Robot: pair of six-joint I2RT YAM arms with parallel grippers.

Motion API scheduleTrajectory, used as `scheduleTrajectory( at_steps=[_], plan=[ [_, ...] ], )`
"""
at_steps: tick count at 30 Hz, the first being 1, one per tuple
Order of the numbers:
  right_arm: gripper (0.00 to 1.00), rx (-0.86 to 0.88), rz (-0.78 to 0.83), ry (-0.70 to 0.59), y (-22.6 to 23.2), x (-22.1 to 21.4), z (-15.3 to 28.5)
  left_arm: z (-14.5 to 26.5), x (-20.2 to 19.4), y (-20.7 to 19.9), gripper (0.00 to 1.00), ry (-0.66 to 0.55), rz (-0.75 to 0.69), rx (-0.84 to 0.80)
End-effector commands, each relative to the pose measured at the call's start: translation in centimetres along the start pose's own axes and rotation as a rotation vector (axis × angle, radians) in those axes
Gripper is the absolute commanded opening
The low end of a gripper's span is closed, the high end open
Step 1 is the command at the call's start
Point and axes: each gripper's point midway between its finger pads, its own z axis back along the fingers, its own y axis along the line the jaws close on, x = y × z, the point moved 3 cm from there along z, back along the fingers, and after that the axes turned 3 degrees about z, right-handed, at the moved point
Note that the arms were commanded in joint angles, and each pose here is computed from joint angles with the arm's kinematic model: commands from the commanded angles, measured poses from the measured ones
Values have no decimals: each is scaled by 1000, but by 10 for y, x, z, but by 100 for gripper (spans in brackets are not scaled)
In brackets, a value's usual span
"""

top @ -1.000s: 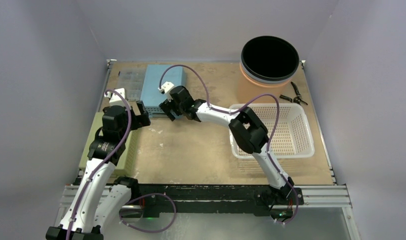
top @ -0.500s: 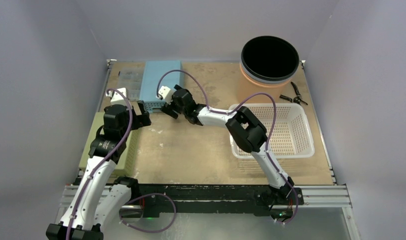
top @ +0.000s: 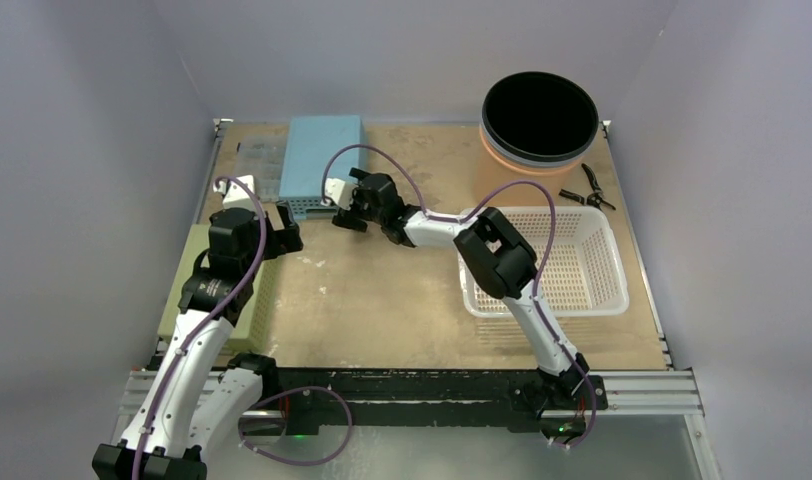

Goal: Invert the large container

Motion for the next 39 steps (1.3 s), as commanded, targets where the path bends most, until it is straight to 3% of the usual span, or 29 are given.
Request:
scheduleTrajectory(
  at_steps=[1, 10, 14, 17, 19, 22, 25, 32, 39],
  plan=[
    [99, -6, 83, -65, -11, 17, -3, -3, 5, -2, 99, -29, -15, -13],
    [99, 21, 50, -164, -22, 59, 49, -1, 7, -2, 99, -42, -13, -13],
    [99, -1, -32, -197, -29, 74, 79, 0, 8, -2, 98, -46, -12, -14],
    [99, -118, -179, -218, -51, 85, 93, 1, 9, -2, 98, -51, -11, -14],
    [99, -250, -333, -171, -80, 83, 87, 1, 9, -2, 99, -54, -9, -14],
    [99, -488, -582, 73, -116, 58, 62, 1, 9, -1, 98, -53, -8, -10],
    [99, -550, -720, 260, -113, 32, 45, 2, 10, 1, 99, -60, -7, 1],
    [99, -713, -893, 271, -143, 1, 54, 3, 11, 1, 99, -64, -4, 2],
    [99, -605, -833, 295, -129, -22, 24, 3, 11, 0, 98, -65, -1, -3]
  ],
)
